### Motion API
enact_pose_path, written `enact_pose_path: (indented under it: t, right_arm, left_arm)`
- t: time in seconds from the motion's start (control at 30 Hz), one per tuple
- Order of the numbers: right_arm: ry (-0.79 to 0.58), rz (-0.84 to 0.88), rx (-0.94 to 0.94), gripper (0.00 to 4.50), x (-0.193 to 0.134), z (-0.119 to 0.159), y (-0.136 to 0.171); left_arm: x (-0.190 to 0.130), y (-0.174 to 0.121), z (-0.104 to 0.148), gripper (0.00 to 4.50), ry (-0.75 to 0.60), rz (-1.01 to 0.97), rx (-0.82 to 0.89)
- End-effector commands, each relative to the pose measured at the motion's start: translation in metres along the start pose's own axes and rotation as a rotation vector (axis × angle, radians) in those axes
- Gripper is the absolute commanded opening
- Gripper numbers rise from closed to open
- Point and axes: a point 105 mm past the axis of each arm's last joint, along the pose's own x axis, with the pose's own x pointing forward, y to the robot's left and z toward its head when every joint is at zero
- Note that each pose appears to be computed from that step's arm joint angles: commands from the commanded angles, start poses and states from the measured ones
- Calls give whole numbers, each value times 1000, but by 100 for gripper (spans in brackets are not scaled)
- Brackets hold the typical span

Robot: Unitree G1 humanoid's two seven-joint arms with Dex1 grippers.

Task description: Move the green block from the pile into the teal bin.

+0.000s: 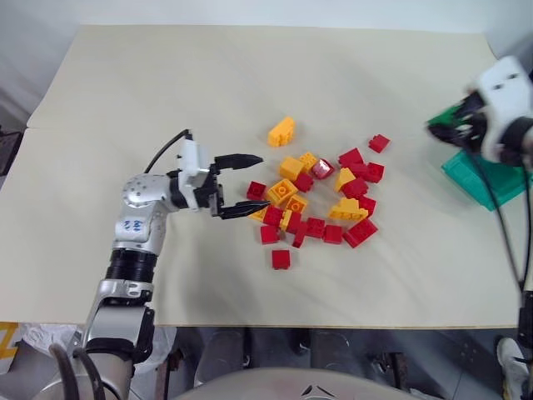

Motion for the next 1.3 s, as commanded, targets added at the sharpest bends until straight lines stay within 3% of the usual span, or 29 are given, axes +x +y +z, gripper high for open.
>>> enact_pose_path:
  t: [0.03, 0.23, 0.37, 0.53, 0.67, 0.9, 1.0, 1.3]
  right_arm:
    - [19, -190, 6, 153, -15, -14, -42]
    - [111, -323, 42, 153, -5, -57, -70]
    - [114, -320, 52, 273, 6, -63, -70]
    - [53, -264, 44, 442, 12, -48, -63]
    - [8, -195, 33, 447, 11, -40, -54]
    - [-189, 375, -73, 447, -11, -19, 42]
    - [-238, 566, -56, 447, -28, -26, 66]
    - [-209, 743, -37, 447, -42, -79, 77]
  left_arm:
    - [23, 10, 4, 450, 8, 23, 33]
    - [68, 31, 0, 450, 85, 119, 69]
    - [75, 34, -1, 450, 104, 131, 87]
    - [64, 38, -1, 450, 121, 153, 107]
    - [49, 39, -1, 450, 109, 165, 80]
    - [-18, 27, 13, 450, 45, 177, 44]
    - [-48, 24, 8, 450, 94, 221, 1]
    - [-141, -6, -10, 450, 219, 355, -99]
